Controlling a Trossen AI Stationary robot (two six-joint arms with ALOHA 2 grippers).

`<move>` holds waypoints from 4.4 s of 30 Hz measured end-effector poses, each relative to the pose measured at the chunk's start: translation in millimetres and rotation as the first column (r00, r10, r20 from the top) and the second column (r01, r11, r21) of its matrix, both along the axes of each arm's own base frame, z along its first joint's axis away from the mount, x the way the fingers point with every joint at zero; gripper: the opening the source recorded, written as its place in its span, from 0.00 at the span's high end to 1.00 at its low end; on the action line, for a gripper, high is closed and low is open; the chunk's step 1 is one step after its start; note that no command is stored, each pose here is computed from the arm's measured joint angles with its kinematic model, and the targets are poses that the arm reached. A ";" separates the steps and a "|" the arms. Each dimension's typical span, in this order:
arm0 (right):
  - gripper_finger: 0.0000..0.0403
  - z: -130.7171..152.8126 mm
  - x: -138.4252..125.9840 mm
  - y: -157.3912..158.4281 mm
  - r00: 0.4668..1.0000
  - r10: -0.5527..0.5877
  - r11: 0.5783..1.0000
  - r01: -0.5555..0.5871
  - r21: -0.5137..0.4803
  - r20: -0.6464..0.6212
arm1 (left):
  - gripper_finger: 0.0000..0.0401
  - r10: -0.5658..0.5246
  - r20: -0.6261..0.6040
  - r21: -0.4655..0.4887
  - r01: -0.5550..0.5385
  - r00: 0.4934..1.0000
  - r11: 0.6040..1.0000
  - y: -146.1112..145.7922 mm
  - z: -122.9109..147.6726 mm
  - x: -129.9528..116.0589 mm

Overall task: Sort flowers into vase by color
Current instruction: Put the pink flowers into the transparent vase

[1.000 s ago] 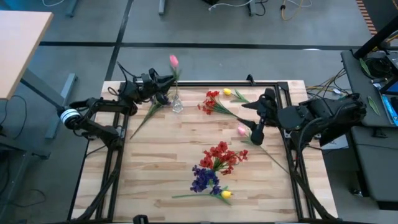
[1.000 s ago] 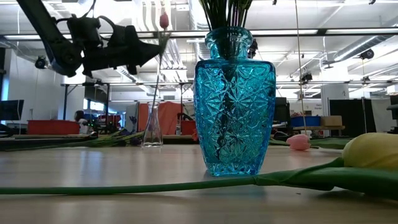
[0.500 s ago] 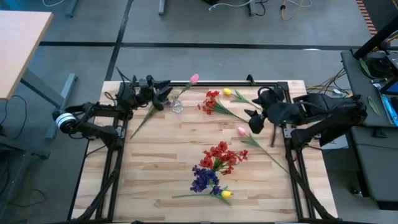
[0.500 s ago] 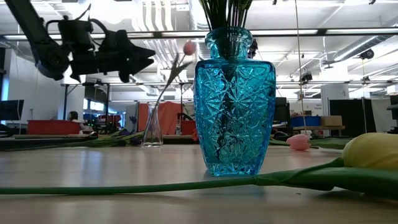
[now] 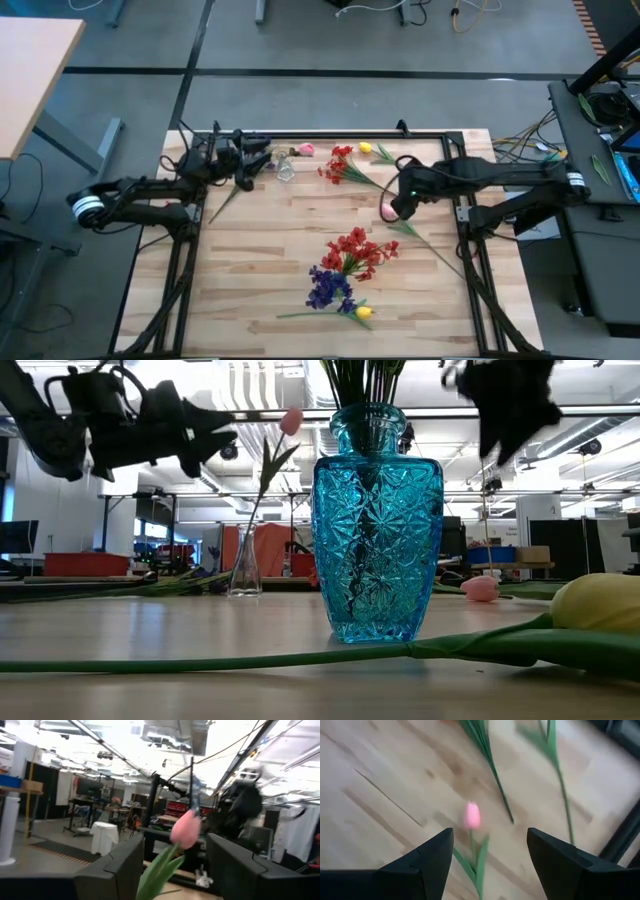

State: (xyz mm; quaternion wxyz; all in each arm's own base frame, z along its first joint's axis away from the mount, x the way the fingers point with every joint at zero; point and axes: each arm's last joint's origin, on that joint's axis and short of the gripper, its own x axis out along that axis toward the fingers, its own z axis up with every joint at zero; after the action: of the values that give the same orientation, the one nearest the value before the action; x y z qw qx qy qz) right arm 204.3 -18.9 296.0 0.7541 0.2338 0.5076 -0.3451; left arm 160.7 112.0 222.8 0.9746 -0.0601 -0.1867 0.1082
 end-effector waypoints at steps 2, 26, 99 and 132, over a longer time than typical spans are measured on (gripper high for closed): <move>0.39 -20.1 -1.2 -2.7 0.999 -0.006 0.998 0.008 0.057 -0.033 | 0.50 -0.013 0.013 0.007 0.013 1.000 1.000 -3.1 2.8 -0.2; 0.50 -138.0 -21.6 5.0 0.999 0.009 0.953 0.004 0.304 -0.039 | 0.50 -0.071 0.059 0.031 0.069 0.996 0.997 -12.3 13.5 -4.3; 0.97 178.4 117.6 -26.2 0.234 0.885 0.457 -0.275 -0.846 0.402 | 0.40 -0.328 -0.217 0.248 0.377 0.919 0.893 -9.7 170.7 132.6; 0.54 186.6 110.2 -36.1 0.408 0.808 0.540 -0.225 -0.811 0.425 | 0.99 -0.338 -0.287 0.233 0.408 0.896 0.883 -10.3 182.1 125.9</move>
State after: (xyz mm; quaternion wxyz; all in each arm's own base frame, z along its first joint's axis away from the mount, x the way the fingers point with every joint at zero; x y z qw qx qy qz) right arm 314.6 -55.0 482.6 0.9909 -0.1018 0.0281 -0.0836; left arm 286.6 101.7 404.9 0.9904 0.0605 -0.0670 -0.1044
